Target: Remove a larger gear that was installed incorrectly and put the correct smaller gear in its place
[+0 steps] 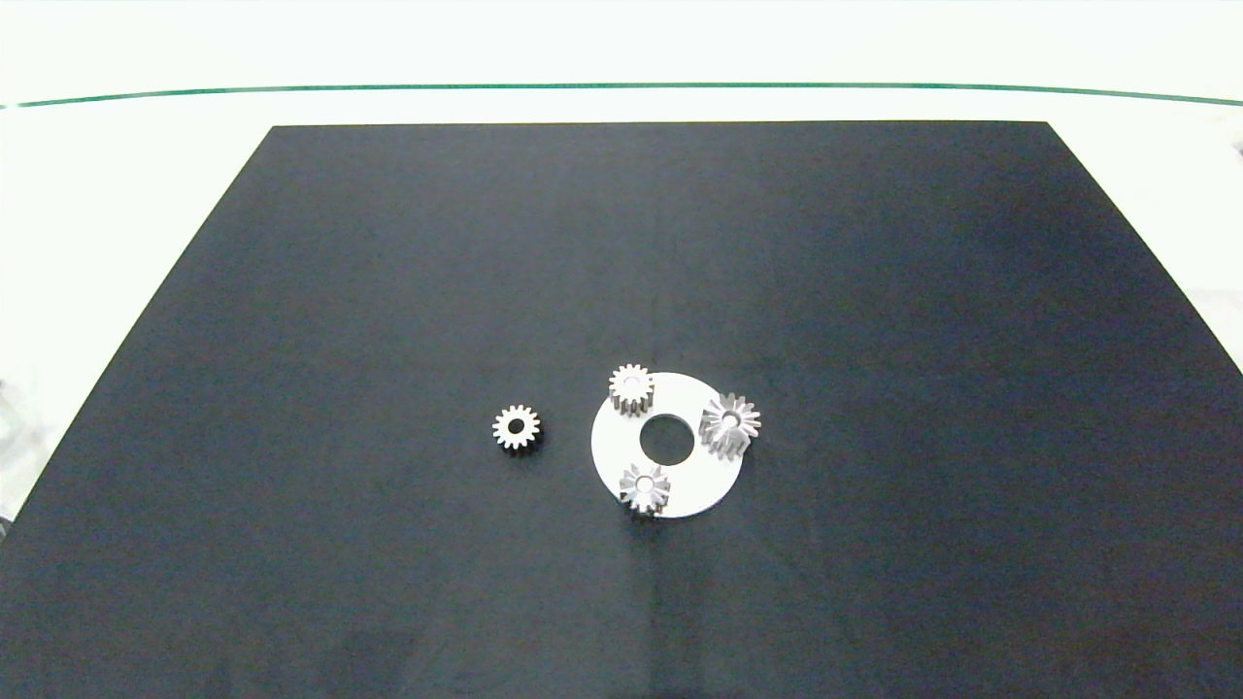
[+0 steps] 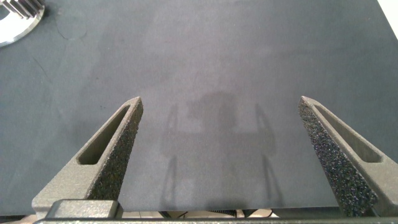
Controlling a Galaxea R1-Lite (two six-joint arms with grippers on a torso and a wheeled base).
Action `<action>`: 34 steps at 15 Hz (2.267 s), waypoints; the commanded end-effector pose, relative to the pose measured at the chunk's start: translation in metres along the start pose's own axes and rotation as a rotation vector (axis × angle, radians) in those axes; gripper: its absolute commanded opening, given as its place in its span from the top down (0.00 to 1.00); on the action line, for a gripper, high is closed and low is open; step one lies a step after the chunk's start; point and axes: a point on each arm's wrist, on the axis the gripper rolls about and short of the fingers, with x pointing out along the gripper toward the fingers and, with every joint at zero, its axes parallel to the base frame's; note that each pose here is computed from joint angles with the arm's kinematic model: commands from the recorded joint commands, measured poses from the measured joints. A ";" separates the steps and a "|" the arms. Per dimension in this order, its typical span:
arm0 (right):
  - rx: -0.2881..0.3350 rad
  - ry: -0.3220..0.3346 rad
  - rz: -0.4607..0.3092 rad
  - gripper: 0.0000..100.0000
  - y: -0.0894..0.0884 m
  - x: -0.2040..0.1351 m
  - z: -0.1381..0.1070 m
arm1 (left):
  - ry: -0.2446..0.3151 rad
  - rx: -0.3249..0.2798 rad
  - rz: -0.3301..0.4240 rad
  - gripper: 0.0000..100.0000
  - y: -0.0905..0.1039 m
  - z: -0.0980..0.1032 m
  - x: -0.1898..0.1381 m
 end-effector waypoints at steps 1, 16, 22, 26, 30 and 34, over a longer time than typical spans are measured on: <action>-0.001 -0.011 -0.003 0.00 0.000 -0.007 0.014 | 0.000 0.001 0.002 0.00 0.001 0.019 -0.011; -0.046 0.181 0.092 0.00 -0.001 -0.017 0.143 | 0.138 0.085 -0.014 0.00 0.003 0.127 -0.048; -0.074 0.313 0.225 0.00 0.006 0.030 0.172 | 0.275 0.100 -0.080 0.00 0.002 0.142 -0.014; -0.102 0.406 0.300 0.00 0.019 0.066 0.180 | 0.312 0.105 -0.163 0.00 0.000 0.150 0.006; -0.140 0.447 0.331 0.00 0.036 0.110 0.181 | 0.324 0.104 -0.182 0.00 -0.003 0.155 0.023; -0.157 0.487 0.373 0.00 0.059 0.154 0.173 | 0.335 0.090 -0.234 0.00 -0.005 0.155 0.029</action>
